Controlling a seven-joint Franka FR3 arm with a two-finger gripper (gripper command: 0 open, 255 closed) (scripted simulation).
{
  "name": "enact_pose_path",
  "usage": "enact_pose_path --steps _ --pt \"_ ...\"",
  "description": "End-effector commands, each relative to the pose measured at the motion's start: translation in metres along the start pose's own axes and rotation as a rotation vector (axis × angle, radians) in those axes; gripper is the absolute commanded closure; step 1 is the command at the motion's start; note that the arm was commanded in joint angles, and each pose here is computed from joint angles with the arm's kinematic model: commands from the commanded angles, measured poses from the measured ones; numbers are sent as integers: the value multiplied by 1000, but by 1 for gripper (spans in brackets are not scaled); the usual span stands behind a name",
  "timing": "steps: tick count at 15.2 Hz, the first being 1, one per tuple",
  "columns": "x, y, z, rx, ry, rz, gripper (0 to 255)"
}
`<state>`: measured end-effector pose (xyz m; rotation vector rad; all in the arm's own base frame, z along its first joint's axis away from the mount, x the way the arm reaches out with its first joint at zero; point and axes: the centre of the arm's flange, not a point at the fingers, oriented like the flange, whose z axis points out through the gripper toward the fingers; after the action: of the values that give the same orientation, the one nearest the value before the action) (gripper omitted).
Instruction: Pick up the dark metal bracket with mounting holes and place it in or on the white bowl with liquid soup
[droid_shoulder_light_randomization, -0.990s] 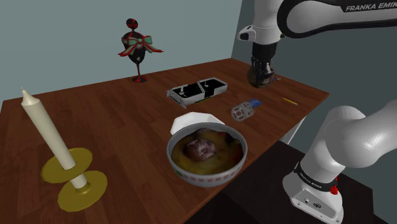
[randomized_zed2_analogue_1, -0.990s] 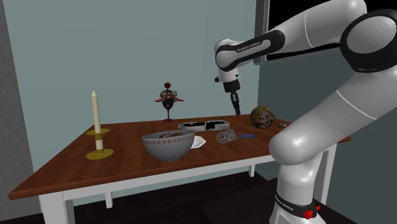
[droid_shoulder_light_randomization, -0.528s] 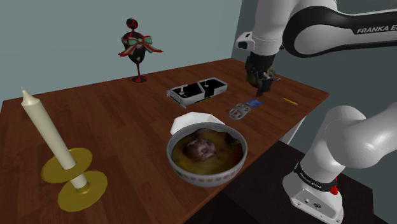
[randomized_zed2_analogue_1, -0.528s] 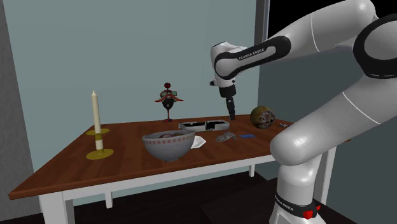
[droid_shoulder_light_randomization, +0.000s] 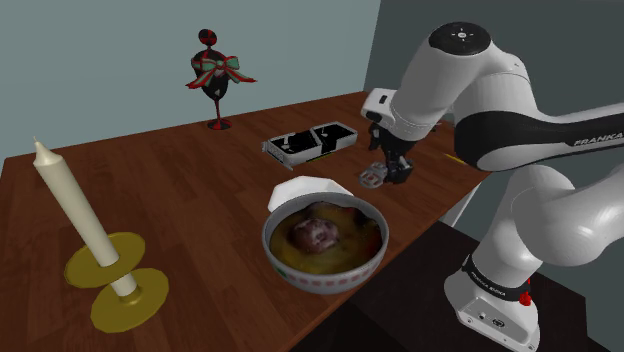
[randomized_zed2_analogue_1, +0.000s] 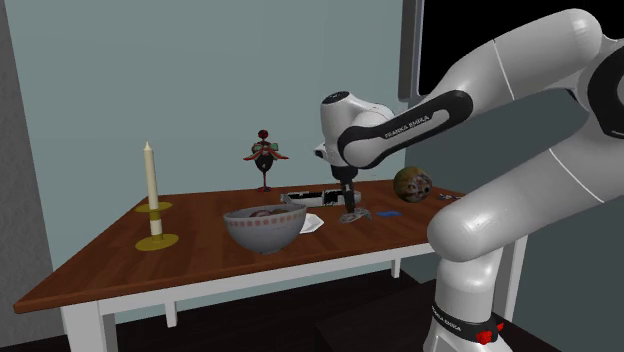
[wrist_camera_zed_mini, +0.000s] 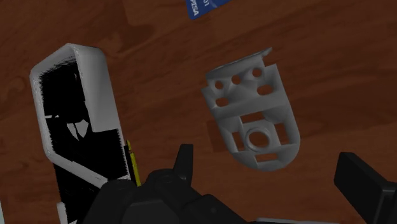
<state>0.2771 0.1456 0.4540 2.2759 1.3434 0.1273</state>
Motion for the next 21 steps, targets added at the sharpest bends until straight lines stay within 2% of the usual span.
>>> enact_pose_path --steps 1,6,13,14,21 --pt "2 -2 11 -7 5 -2 0" --pt "2 -2 36 -7 5 -2 0" --pt "2 -2 36 -7 5 -2 0" --pt "2 -2 36 -7 5 -2 255" --pt "2 -2 36 -7 5 -2 255"
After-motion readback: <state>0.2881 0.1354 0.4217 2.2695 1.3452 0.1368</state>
